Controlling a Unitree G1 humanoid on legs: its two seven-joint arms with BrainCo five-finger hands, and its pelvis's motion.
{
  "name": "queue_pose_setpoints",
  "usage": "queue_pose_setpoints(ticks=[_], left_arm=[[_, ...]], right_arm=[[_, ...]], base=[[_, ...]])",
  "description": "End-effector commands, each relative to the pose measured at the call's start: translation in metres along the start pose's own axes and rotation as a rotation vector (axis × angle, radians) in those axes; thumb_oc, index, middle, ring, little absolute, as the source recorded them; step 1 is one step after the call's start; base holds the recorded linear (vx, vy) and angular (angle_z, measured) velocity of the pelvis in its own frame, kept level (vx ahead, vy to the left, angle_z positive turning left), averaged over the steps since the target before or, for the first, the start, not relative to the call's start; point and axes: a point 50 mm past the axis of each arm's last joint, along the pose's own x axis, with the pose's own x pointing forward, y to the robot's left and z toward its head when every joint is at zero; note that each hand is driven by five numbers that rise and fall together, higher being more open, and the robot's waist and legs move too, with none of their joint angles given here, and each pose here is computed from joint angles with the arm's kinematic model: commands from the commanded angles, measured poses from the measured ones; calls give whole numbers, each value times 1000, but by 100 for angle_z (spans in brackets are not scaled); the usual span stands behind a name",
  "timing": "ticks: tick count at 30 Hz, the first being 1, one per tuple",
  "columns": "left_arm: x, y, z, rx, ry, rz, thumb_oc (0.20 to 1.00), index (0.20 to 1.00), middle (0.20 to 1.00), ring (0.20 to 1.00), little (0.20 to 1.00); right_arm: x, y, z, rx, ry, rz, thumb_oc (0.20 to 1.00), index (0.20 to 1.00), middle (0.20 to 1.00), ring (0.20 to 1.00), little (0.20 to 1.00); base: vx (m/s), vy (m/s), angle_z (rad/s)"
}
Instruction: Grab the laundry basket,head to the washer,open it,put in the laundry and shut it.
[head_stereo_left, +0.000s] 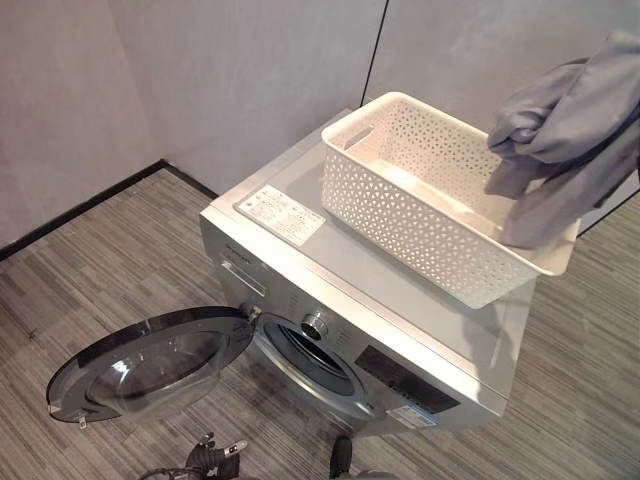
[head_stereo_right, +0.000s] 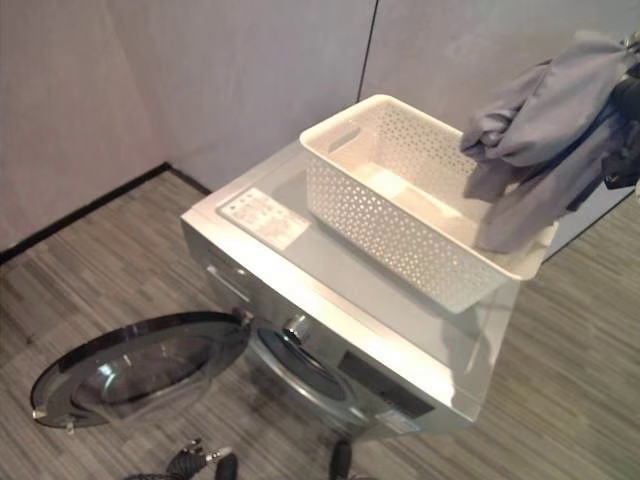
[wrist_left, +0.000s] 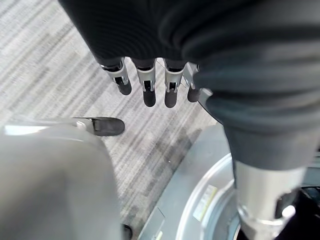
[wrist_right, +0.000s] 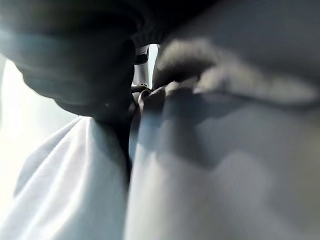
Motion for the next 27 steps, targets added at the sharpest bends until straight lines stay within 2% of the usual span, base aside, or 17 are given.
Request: queue_pose_setpoints(ticks=[1,3,5,11,20,27], left_arm=[[5,10,11,91,-10,51,1000,1000,1000,1000,1000],[5,9,11,90,-11,57,1000,1000,1000,1000,1000],[5,6,12,107,-11,66,1000,1000,1000,1000,1000],[5,6,15,145,-26,91,1000,1000,1000,1000,1000],[6,6,19,163,-46,106,1000,1000,1000,1000,1000],[7,2,34,152,-113,98,1000,1000,1000,1000,1000]], right_arm=[[19,-45,43,135,-159,-339,200,200,200,200,200],[19,-48,45,130,-168,-378,200,200,200,200,200],[16,-67,59,93,-233,-536,200,200,200,200,200],[4,-114,74,-27,-299,-797,200,200,200,200,200],[-12,-143,86,-172,-362,-910,200,200,200,200,200],[-30,-120,81,-223,-412,-835,200,200,200,200,200]], base=[[10,41,0],[5,26,1],[17,70,4],[9,63,2],[1,95,-8],[-5,100,-18]])
